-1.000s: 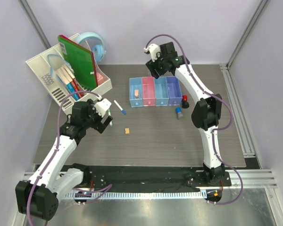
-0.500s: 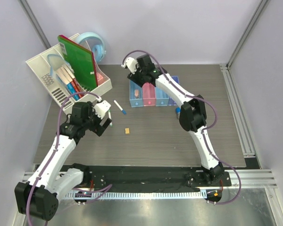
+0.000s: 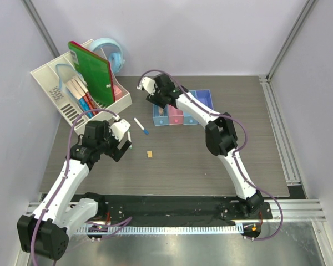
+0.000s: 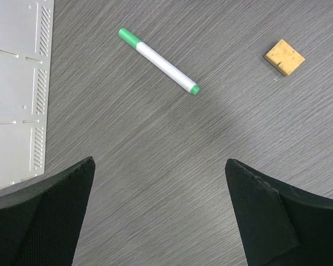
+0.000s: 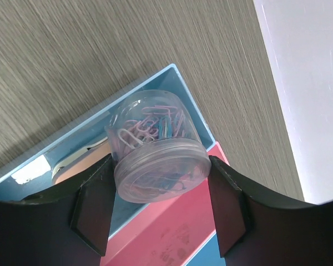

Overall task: Sort the stationery into containers
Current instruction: Place the stationery in the storage box.

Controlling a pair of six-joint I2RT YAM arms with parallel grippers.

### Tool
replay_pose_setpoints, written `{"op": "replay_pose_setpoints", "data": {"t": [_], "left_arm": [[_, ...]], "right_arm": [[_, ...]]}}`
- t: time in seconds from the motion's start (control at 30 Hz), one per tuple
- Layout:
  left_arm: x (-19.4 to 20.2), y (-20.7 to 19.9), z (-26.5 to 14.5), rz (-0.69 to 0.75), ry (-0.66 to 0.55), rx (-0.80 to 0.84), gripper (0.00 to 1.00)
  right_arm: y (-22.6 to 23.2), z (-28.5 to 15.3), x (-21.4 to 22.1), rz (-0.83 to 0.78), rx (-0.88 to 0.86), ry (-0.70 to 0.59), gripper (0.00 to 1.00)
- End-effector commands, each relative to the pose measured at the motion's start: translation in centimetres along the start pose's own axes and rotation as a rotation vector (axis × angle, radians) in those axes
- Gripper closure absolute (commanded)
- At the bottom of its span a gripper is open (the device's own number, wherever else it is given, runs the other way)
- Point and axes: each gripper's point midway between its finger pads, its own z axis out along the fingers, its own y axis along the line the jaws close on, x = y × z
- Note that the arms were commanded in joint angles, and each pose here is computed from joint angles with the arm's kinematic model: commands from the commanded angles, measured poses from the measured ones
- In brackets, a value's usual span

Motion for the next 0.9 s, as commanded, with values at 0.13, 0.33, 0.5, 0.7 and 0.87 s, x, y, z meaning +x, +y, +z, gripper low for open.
{"op": "replay_pose_setpoints", "data": {"t": [0.13,0.33,0.5,0.7,0.87], "left_arm": [[-2.1,0.3,-1.0,-0.013,-0.064,0.001,0.00],[-2.1,0.2,-1.1,-0.019,-0.068,0.005,0.00],[-2.1,0.0,-1.1,-0.022,-0.070,0.012,0.00],[-2.4,0.0,-1.2,-0.025,-0.077,0.016,0.00],[-2.4,-0.1,-1.2,-0.031,-0.081,0.021,0.00]], "right_arm": [[-1.5,-1.2,-1.4,-0.101,0.108,0.011,0.65],[-0.7,-1.0,-1.8,-0.153,0.123,0.022,0.50],[-0.7,-1.3,-2.1,-0.178,0.147,0.028,0.28],[-0.7,-1.3,-1.6,-0.205,0.158,0.049,0.16],[-0.8,-1.4,-1.8,-0.211,0.170,0.051,0.11]]}}
